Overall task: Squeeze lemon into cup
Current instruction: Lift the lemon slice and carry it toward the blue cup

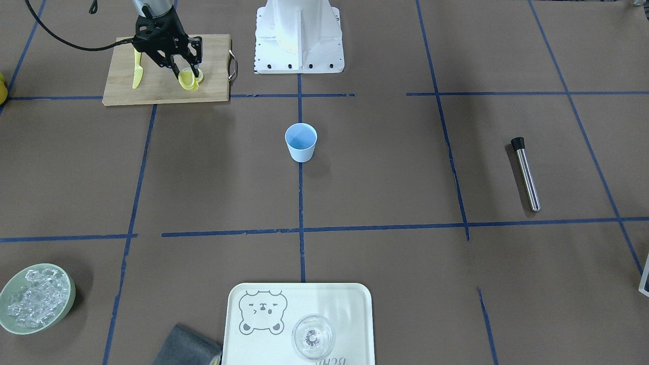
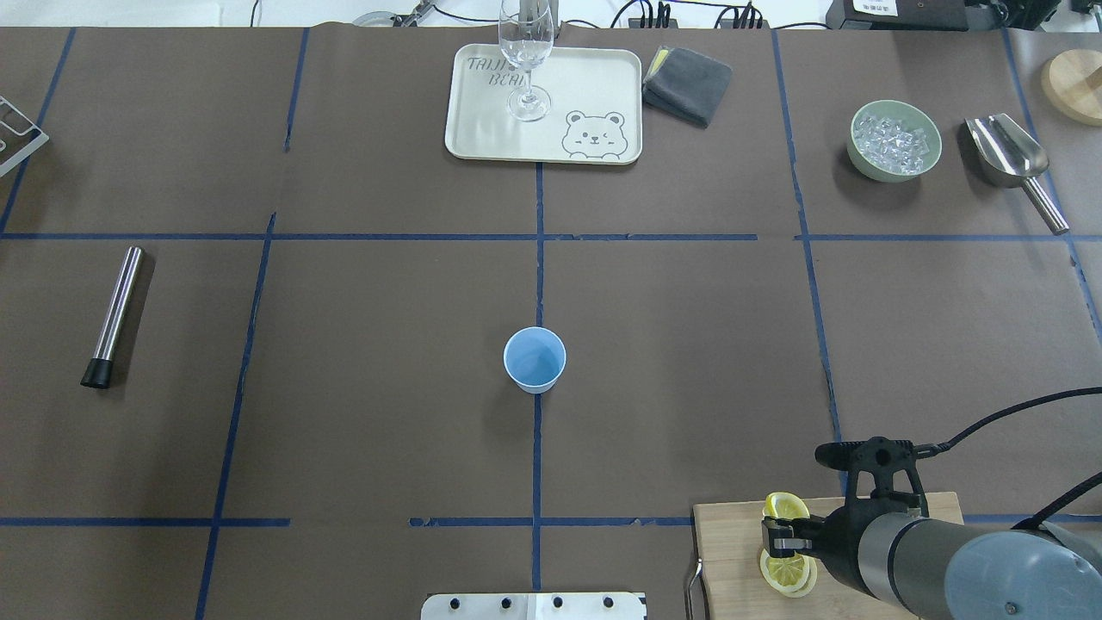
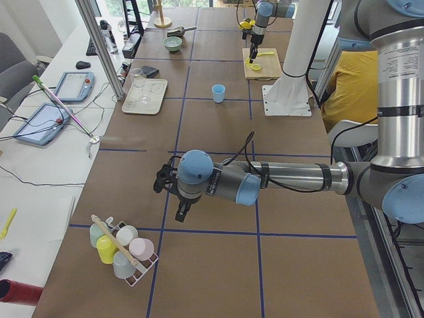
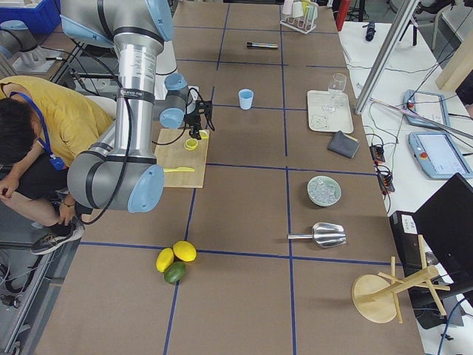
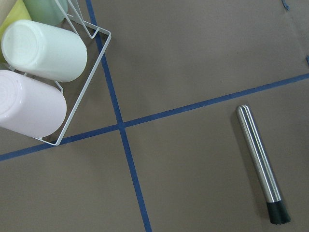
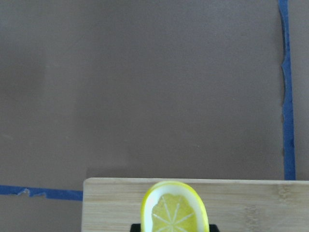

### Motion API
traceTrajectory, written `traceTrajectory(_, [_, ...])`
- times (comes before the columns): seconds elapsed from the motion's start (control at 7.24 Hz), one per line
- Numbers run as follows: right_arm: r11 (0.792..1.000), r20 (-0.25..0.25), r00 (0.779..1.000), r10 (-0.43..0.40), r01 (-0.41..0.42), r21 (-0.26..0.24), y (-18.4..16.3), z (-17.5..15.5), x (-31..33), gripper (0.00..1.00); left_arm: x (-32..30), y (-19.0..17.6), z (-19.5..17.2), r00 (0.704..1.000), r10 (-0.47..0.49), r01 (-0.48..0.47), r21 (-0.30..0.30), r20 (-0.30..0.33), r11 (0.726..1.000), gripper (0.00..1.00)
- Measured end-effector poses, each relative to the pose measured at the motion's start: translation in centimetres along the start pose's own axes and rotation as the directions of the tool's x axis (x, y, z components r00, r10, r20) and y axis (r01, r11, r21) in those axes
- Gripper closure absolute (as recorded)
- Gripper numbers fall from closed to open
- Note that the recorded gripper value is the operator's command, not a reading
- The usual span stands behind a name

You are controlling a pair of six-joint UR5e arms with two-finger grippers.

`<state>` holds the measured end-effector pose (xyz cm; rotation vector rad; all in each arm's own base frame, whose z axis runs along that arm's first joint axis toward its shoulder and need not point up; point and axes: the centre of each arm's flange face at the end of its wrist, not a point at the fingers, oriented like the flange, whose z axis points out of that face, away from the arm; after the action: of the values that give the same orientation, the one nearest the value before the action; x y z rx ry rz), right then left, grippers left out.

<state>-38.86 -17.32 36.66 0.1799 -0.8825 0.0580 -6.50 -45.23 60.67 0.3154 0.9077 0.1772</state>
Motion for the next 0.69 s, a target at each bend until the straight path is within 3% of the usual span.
traceTrajectory(0.28, [1.0,0.039,0.999,0.017,-0.018,0.015,-1.0,-1.3,-1.1,0.47,0.0,0.0,0.0,1.0,-0.001,0.001,-0.001,0.0,1.0,0.0])
traceTrajectory(0.69, [0.996,0.149,0.987,0.055,-0.064,0.058,-3.8,-1.7,-6.9,0.47,-0.2,0.2,0.2,1.0,-0.005,0.005,-0.003,0.0,1.0,0.0])
